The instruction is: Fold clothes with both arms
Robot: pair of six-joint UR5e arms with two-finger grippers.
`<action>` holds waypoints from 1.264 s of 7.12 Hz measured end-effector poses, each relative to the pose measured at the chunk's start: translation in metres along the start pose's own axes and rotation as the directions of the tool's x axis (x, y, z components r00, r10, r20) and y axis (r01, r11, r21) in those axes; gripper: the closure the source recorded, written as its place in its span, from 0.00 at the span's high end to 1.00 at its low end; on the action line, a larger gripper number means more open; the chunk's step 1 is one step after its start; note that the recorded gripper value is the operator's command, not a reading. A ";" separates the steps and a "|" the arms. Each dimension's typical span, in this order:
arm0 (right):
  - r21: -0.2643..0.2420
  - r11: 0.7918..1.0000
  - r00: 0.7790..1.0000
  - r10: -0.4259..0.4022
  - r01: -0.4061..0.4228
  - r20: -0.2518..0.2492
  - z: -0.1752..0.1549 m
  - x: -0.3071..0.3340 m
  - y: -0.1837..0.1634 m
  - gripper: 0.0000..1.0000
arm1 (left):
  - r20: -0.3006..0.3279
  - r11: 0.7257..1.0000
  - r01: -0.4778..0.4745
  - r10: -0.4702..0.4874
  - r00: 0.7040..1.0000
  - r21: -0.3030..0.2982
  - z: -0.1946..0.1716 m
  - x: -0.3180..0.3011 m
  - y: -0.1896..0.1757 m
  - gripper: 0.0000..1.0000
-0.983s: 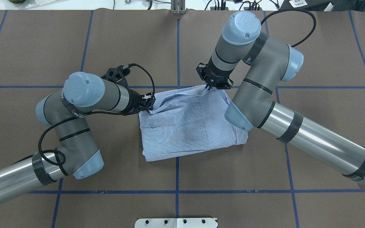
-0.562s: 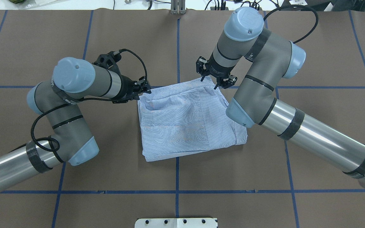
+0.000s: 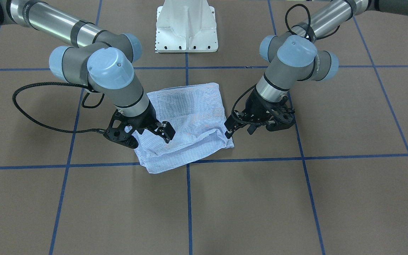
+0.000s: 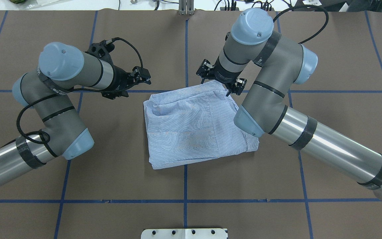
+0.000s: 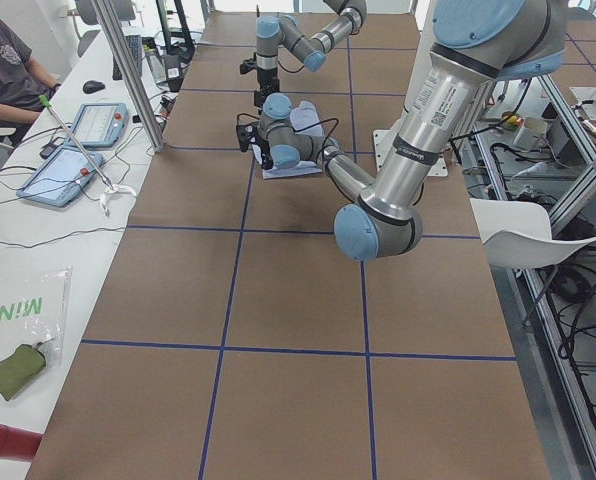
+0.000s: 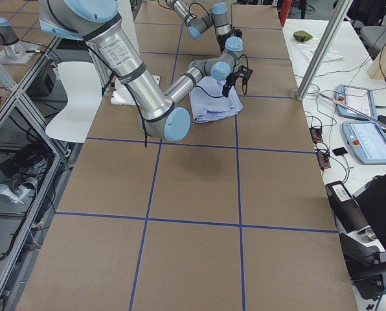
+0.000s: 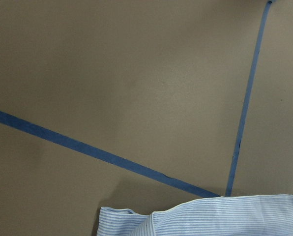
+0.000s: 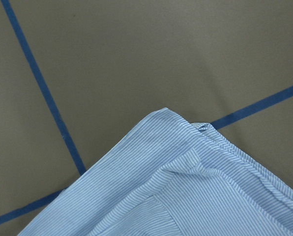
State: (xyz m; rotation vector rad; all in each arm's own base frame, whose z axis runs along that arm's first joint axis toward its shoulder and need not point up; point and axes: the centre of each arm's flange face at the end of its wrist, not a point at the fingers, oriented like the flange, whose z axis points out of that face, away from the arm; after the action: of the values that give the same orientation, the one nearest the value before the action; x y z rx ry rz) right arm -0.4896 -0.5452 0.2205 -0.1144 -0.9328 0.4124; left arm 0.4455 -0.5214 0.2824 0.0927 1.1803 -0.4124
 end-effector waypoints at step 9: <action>-0.015 0.862 0.853 -0.503 0.506 -0.142 -0.130 0.348 -0.199 1.00 | 0.270 0.826 -0.560 0.554 0.787 -0.065 -0.204 -0.238 -0.229 0.99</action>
State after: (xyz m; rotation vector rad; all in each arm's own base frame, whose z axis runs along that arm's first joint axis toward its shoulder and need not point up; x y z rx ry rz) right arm -0.1446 -0.5809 0.4598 0.1237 -0.7798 -0.0765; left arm 0.1087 -0.6121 0.4533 0.3816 0.8161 0.0931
